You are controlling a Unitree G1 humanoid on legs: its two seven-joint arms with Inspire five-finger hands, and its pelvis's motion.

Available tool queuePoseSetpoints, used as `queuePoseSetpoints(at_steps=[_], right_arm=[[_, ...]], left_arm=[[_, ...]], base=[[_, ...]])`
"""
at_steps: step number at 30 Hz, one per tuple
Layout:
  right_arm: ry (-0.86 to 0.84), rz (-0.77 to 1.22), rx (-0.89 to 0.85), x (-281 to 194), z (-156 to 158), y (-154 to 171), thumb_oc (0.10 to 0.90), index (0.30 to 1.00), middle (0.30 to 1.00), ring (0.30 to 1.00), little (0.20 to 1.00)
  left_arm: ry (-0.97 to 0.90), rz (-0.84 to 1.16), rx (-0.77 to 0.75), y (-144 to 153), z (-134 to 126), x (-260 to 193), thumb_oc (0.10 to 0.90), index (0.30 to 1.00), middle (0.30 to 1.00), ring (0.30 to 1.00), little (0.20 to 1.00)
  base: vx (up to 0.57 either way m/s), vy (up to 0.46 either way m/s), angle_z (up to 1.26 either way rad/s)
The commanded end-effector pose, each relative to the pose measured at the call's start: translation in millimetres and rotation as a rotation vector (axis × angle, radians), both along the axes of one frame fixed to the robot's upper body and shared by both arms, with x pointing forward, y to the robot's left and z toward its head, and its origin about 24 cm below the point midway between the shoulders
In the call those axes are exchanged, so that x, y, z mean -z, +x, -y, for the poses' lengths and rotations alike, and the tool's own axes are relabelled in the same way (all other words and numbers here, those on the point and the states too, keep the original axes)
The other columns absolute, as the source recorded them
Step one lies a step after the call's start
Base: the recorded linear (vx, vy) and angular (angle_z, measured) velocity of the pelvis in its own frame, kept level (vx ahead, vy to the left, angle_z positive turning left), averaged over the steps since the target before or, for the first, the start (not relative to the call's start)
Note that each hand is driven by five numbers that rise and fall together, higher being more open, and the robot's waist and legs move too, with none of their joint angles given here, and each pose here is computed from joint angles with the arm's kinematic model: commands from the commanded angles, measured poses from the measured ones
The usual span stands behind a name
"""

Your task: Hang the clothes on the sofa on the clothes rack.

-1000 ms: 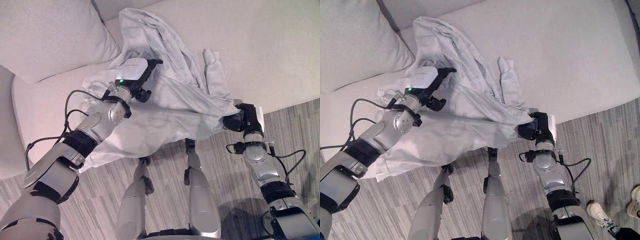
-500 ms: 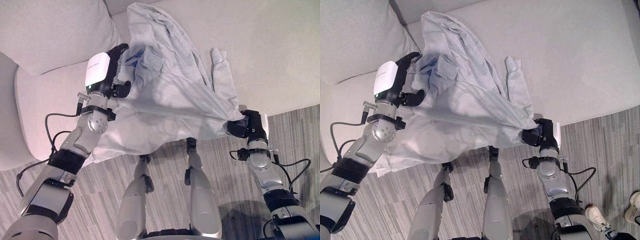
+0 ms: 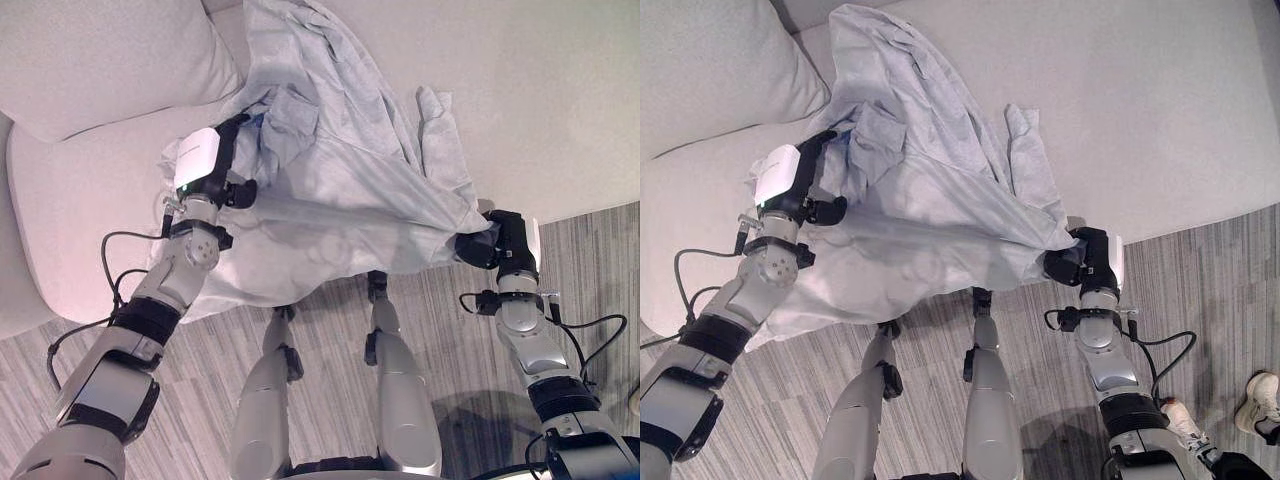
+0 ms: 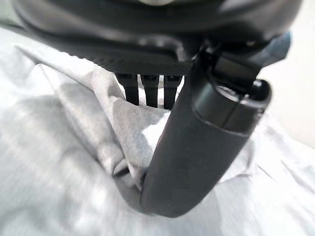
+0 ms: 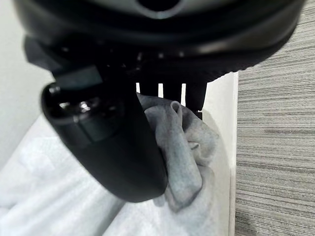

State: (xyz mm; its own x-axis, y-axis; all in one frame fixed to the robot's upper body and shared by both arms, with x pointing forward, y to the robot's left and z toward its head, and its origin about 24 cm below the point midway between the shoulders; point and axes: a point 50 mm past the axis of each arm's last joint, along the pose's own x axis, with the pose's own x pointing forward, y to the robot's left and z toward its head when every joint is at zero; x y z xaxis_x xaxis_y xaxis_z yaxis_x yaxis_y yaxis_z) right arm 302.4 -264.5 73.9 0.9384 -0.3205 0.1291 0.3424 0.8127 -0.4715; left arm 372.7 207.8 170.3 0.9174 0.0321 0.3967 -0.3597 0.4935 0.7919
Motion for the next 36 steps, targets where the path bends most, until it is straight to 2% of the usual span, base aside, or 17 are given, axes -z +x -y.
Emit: queuePoseSetpoints(at_steps=[1,6,12,13,20,25,29,33,36], right_arm=[[-0.033,0.145,0.036,-27,14,-5,0.4,0.3,0.3,0.3,0.3],[-0.038,0.155,0.016,-27,11,-7,0.4,0.3,0.3,0.3,0.3],[-0.037,0.148,0.008,-27,10,-7,0.4,0.3,0.3,0.3,0.3],[-0.036,0.147,0.006,-28,10,-7,0.4,0.3,0.3,0.3,0.3],[-0.035,0.135,0.038,-26,15,-9,0.4,0.3,0.3,0.3,0.3],[-0.02,0.107,0.081,-19,21,-12,0.4,0.3,0.3,0.3,0.3],[-0.029,0.084,0.094,-14,23,-16,0.4,0.3,0.3,0.3,0.3],[-0.1,0.031,0.095,-11,35,-26,0.4,0.3,0.3,0.3,0.3],[-0.138,0.036,0.062,-21,39,-26,0.4,0.3,0.3,0.3,0.3]], left_arm=[[0.013,0.183,-0.101,3,-27,-50,0.8,0.9,0.9,0.9,0.9],[0.044,0.23,-0.119,3,-28,-60,0.8,0.9,0.9,0.9,0.9],[0.073,0.151,-0.126,6,-30,-46,0.8,0.9,0.9,0.9,0.9],[0.051,0.099,-0.13,9,-32,-37,0.4,0.3,0.3,0.3,0.3],[0.001,-0.045,-0.125,9,-33,-3,0.4,0.3,0.3,0.3,0.3],[-0.142,-0.125,-0.094,-7,-30,37,0.4,0.3,0.3,0.3,0.3],[-0.219,-0.102,-0.079,-22,-32,47,0.4,0.3,0.3,0.3,0.3],[-0.387,0.04,-0.094,-60,-50,45,0.4,0.3,0.3,0.3,0.3],[-0.43,0.124,-0.102,-78,-59,37,0.4,0.3,0.3,0.3,0.3]], base=[[0.0,0.0,0.0],[0.0,-0.004,-0.01],[0.0,0.0,0.0],[0.0,0.0,0.0],[0.0,0.0,0.0],[0.01,-0.005,-0.01],[0.02,-0.014,-0.02],[0.08,-0.05,0.08],[0.06,-0.082,0.19]])
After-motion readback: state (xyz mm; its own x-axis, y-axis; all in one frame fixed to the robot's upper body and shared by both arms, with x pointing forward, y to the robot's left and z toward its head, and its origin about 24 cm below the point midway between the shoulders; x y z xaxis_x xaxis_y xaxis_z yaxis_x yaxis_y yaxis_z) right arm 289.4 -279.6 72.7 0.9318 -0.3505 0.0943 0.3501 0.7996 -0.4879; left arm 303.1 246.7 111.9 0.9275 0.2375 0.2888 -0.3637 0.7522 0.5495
